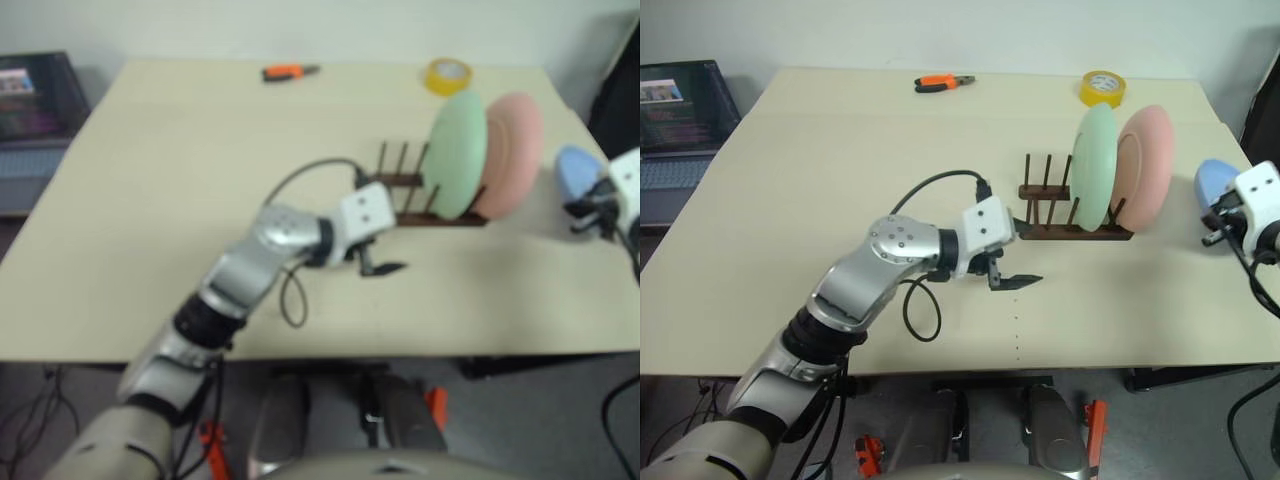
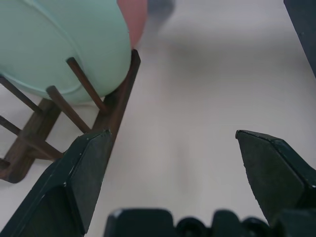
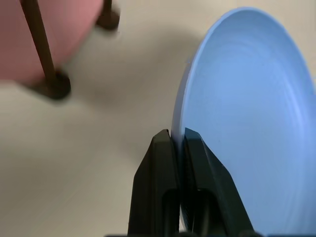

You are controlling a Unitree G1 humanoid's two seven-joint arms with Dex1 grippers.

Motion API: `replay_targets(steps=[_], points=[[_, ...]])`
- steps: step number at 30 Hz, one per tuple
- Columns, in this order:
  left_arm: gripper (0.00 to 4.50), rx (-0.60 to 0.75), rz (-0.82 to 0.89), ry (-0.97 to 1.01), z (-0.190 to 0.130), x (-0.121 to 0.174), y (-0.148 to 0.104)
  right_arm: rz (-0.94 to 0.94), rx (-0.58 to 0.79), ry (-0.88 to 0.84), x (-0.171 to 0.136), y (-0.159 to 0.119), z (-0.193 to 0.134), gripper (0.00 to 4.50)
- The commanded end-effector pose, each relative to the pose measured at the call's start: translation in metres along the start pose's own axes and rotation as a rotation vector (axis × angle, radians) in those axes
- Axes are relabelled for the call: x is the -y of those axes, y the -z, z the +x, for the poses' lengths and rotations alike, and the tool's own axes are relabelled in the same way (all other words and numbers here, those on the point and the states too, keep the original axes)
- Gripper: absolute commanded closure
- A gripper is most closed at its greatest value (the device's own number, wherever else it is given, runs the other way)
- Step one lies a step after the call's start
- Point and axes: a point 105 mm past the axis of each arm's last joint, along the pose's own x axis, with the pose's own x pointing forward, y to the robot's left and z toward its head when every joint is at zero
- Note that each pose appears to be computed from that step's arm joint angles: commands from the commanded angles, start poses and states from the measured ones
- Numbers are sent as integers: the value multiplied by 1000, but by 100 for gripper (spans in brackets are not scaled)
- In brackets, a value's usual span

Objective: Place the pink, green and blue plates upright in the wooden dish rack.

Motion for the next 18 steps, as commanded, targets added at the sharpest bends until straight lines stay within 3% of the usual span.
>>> replay_targets(steps=[1,7,12,18], points=[[0,88,37,-3,-10,-10,-20,15,146,98,23,-48,-38,446],[0,323,-8,18,-33,-19,-67,33,388,38,16,-119,-90,446],[0,478,-25,-58,-55,-34,-99,21,614,-96,-11,-175,-109,446],[0,536,-38,-264,-86,-57,-99,140,931,-359,-53,-234,-123,446]])
